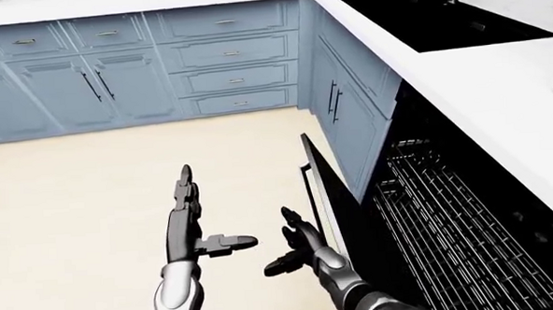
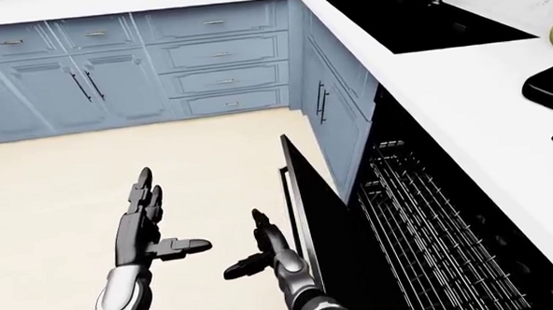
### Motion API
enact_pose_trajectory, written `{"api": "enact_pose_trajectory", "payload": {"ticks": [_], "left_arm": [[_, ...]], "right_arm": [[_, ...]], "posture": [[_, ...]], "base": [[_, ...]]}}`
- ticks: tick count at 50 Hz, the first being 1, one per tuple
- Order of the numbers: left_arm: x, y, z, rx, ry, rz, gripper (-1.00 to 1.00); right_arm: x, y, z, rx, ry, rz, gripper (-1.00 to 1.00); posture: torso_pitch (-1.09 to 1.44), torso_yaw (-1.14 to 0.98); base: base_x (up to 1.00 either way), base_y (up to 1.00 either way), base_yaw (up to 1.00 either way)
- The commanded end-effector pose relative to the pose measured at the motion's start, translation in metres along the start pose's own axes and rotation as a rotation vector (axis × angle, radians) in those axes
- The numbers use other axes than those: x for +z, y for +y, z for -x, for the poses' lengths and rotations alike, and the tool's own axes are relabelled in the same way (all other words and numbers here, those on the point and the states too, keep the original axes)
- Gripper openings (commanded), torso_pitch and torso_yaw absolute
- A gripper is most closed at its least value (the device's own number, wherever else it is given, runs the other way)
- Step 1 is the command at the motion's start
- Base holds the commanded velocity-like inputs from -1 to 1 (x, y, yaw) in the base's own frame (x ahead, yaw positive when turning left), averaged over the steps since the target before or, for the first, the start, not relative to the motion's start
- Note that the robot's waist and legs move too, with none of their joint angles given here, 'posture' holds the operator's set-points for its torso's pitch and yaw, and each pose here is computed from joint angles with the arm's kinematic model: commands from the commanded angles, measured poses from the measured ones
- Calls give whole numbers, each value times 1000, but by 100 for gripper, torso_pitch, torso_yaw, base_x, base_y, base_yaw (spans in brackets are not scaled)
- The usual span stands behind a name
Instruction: Close the dishwasher door
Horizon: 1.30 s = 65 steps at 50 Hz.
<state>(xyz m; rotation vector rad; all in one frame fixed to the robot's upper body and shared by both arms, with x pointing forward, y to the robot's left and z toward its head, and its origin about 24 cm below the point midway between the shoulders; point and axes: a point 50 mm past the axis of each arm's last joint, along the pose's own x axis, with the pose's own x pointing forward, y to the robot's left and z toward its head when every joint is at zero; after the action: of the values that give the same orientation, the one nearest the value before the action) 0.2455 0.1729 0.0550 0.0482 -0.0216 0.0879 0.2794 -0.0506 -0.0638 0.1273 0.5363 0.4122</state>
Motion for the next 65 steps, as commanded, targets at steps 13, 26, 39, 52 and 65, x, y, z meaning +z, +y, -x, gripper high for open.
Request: {"api": "enact_pose_trajectory", "payload": {"ticks": [13,26,39,52,65], "left_arm": [[17,2,-2,2,-82,4,100],[17,1,-2,1,-85,2,100],[17,-1,1,-5,-88,-2,100],[19,-2,1,-7,-89,-2,100],[20,-2,1,-8,-90,-1,100]], "right_arm": [[-22,-10,9,-29,64,-116,100],[-39,-23,17,-121,139,-115,100],[-38,-35,20,-214,154,-60,100],[-39,-40,21,-283,171,-30,100],[-41,-46,23,-339,201,13,100]], "posture": [[0,0],[0,0],[0,0],[0,0],[0,0]], "base": [[0,0,0],[0,0,0],[0,0,0],[0,0,0],[0,0,0]]}}
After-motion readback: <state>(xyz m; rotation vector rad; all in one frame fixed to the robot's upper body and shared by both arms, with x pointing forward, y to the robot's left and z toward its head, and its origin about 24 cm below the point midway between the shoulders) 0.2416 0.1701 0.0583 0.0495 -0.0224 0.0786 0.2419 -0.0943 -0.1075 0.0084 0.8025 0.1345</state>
